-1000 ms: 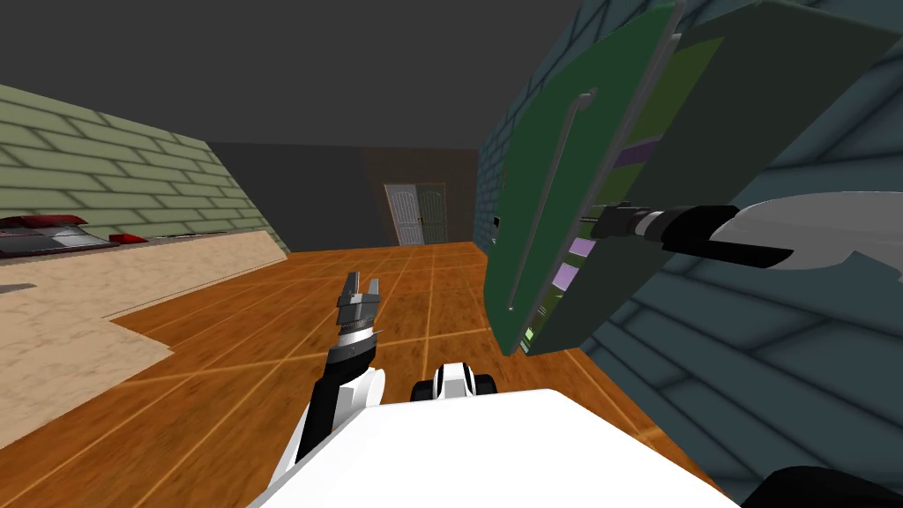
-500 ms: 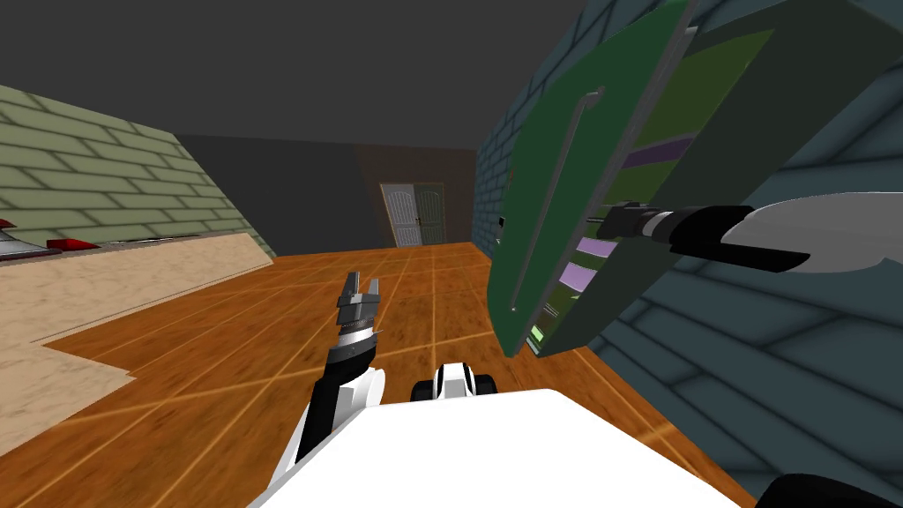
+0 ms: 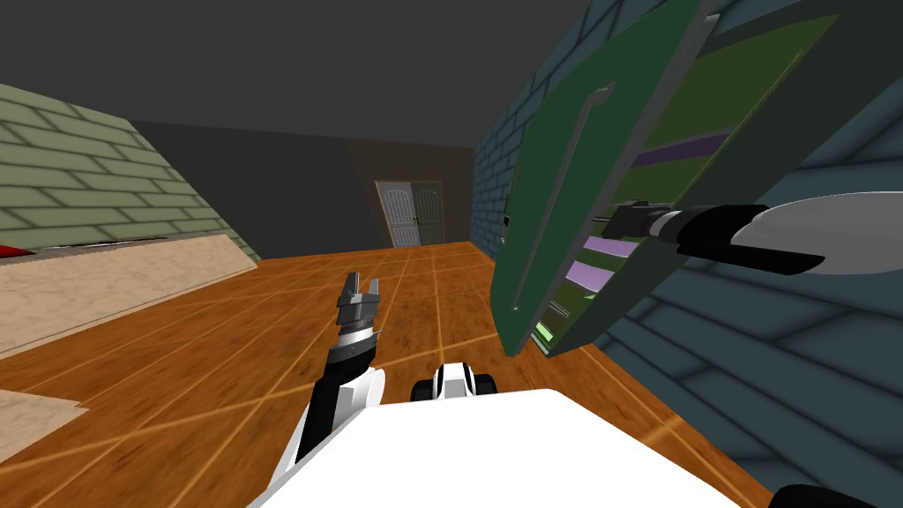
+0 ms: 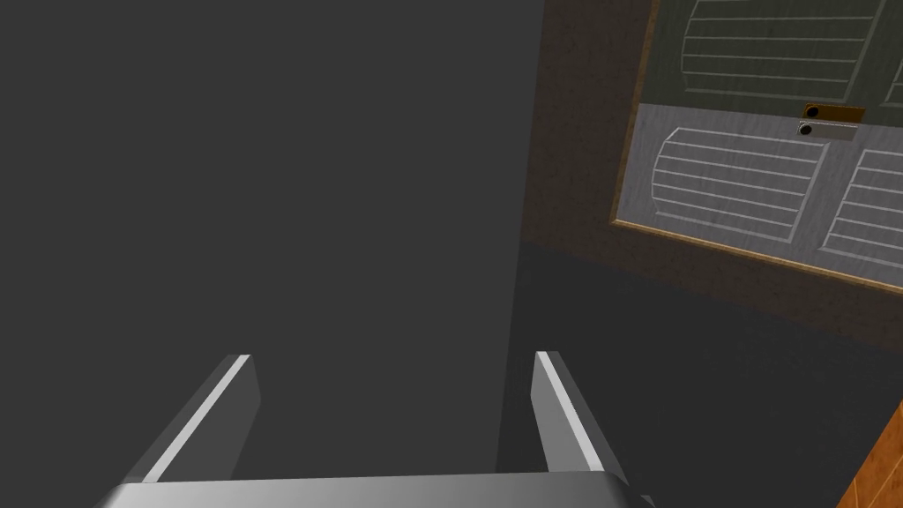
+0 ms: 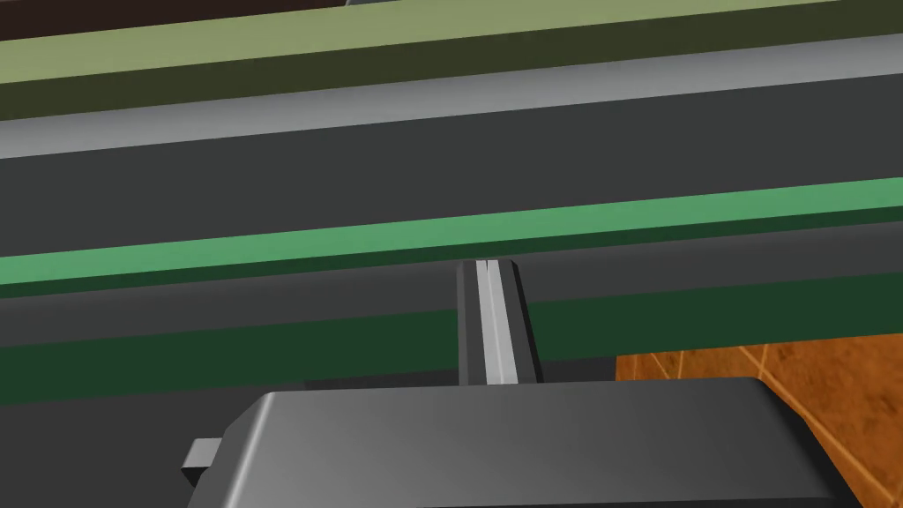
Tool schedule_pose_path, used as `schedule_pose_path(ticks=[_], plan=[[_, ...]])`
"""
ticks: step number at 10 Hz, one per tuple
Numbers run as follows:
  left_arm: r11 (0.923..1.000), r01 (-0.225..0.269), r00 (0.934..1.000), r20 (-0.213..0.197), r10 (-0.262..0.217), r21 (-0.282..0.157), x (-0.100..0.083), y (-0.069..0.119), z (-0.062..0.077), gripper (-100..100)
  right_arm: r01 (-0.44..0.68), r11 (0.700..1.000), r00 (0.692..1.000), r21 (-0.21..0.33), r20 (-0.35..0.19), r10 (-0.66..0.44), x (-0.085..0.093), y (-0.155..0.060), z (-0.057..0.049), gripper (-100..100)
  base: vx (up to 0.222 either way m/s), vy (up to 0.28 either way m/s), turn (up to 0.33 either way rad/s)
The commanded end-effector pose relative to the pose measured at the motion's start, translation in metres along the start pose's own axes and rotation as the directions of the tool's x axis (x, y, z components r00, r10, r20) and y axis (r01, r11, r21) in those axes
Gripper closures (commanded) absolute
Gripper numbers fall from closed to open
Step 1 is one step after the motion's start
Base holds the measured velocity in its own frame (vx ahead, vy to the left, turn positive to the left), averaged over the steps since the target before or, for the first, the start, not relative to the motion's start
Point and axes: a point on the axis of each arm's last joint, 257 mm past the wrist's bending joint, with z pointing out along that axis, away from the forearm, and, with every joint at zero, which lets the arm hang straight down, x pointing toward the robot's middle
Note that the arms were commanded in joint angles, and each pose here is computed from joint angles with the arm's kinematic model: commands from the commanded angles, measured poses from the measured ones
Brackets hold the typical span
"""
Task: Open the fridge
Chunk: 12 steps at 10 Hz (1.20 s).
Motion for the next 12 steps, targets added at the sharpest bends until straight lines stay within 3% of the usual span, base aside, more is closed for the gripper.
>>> schedule_pose_path(ticks=[1,4,5,12], plan=[[1.0,0.0,1.0,0.0,0.0,0.0,0.0,0.0,0.0,0,0.003,1.0,1.0,0.004,-0.019,-0.003,0.004,-0.002,-0.003,100,0.099,0.188,-0.078],[1.0,0.0,1.0,0.0,0.0,0.0,0.0,0.0,0.0,0,0.005,1.0,0.999,0.008,-0.031,-0.005,0.007,-0.005,-0.006,100,0.065,0.169,-0.064],[1.0,0.0,1.0,0.0,0.0,0.0,0.0,0.0,0.0,0,0.014,1.0,0.999,0.013,-0.032,-0.014,0.009,-0.014,-0.006,-100,0.097,0.091,-0.07],[1.0,0.0,1.0,0.0,0.0,0.0,0.0,0.0,0.0,0,0.039,0.998,0.999,0.044,-0.039,-0.037,0.017,-0.046,-0.007,-100,0.11,0.136,-0.06]])
